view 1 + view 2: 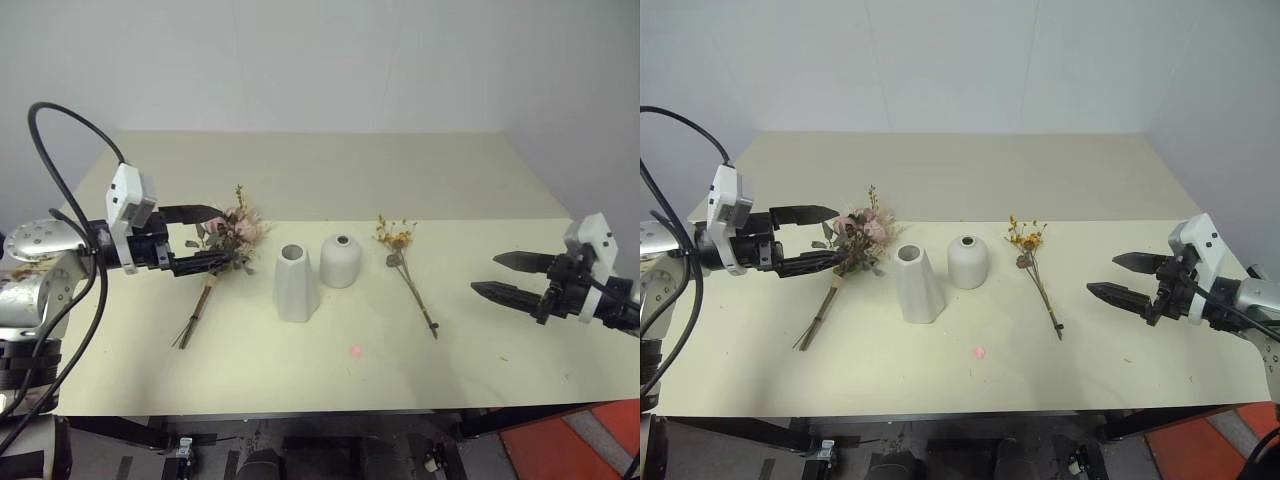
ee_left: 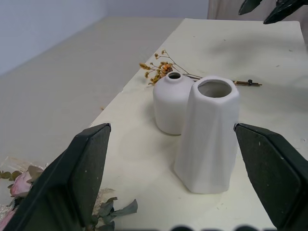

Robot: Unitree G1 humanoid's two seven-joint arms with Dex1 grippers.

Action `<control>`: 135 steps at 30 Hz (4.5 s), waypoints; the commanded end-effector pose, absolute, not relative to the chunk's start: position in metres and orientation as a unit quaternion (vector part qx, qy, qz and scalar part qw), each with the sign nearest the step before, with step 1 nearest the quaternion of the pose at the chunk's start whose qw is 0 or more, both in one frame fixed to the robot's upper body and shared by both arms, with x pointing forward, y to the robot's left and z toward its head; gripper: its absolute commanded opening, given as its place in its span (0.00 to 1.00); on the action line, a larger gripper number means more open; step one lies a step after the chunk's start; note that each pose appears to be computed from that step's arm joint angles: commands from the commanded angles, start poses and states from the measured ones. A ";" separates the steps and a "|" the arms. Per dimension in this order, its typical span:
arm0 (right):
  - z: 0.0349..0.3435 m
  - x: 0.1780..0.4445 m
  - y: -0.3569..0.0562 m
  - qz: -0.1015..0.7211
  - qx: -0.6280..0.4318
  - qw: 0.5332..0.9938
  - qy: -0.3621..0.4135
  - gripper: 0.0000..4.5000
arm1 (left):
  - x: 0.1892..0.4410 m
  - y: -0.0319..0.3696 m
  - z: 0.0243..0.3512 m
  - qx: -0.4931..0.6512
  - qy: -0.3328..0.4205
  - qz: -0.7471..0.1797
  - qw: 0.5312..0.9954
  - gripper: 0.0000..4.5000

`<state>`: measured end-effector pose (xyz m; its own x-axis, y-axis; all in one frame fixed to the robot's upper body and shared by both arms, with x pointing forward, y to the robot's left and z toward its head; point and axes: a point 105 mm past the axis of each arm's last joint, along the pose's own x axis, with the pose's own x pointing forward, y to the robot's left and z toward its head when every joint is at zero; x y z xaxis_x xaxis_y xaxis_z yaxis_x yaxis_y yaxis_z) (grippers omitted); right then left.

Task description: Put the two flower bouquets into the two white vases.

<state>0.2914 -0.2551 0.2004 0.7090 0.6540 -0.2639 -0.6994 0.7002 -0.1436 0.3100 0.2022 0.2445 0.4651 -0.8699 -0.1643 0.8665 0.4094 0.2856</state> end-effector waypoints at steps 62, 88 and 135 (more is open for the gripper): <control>0.132 0.380 -0.171 0.301 -0.178 0.851 0.393 0.40 | 0.286 0.189 0.257 0.157 -0.064 -0.541 0.824 1.00; 0.285 0.382 -0.152 0.208 0.044 0.968 -0.136 0.01 | 0.294 0.190 0.260 0.163 -0.057 -0.546 0.820 1.00; 0.238 0.373 -0.047 0.315 0.041 0.928 -0.194 0.01 | 0.298 0.190 0.264 0.176 -0.047 -0.552 0.813 1.00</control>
